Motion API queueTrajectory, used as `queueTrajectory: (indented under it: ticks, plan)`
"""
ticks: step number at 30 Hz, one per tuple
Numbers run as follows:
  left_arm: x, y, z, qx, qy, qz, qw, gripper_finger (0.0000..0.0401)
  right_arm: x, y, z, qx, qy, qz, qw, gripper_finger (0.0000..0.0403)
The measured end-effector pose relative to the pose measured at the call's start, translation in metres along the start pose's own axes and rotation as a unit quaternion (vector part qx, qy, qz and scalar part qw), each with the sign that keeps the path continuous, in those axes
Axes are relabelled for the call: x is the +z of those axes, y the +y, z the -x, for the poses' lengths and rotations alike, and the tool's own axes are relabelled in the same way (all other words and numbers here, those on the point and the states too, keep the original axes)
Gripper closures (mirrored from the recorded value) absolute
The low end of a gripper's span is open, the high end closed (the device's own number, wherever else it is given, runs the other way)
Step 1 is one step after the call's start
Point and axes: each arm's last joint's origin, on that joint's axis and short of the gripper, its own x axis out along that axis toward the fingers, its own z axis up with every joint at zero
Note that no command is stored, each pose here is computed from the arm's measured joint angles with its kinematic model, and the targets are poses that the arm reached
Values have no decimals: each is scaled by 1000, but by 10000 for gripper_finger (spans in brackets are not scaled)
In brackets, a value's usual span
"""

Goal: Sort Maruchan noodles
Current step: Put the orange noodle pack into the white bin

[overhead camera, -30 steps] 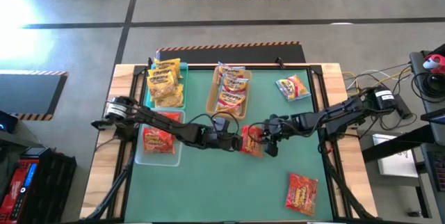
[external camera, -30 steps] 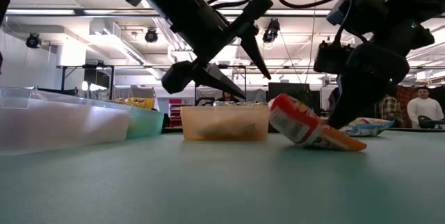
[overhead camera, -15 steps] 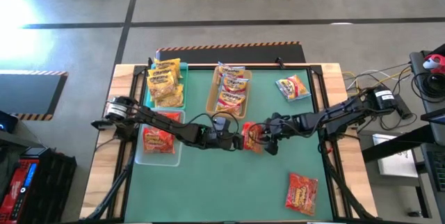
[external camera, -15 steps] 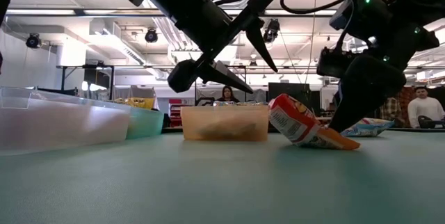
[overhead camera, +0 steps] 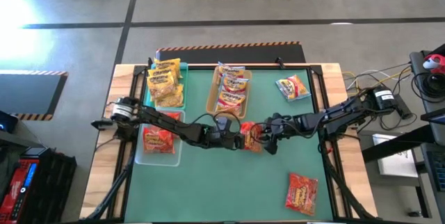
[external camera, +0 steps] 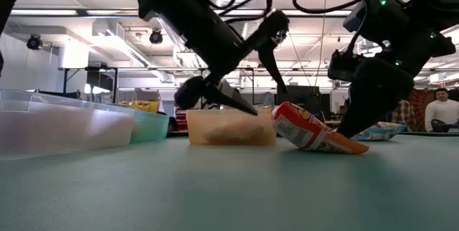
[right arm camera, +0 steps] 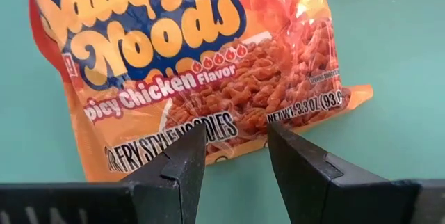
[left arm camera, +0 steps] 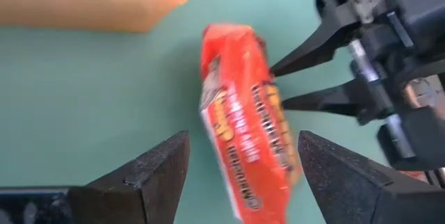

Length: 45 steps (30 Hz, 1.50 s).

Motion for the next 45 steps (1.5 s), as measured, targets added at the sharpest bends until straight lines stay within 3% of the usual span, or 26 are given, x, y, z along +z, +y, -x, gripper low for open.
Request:
queueTrajectory:
  ticks: [11, 19, 33, 38, 45]
  plan:
    - [-6, 4, -32, -50, -9, 41, 998, 144, -15, -7, -1, -8, 12, -11, 1000, 255]
    - [-5, 8, -35, -39, -9, 29, 999, 144, -14, -7, -1, -3, 5, -14, 1000, 255]
    - [-9, 11, -51, -76, 0, 52, 996, 147, -13, -6, -1, 1, -1, -10, 1000, 255]
    - [-9, 11, -51, -75, 0, 52, 996, 175, -12, -6, -1, 1, -1, -10, 1000, 255]
    - [-9, 11, -51, -76, 3, 52, 996, 258, -12, -6, -1, 2, -2, -9, 1000, 255]
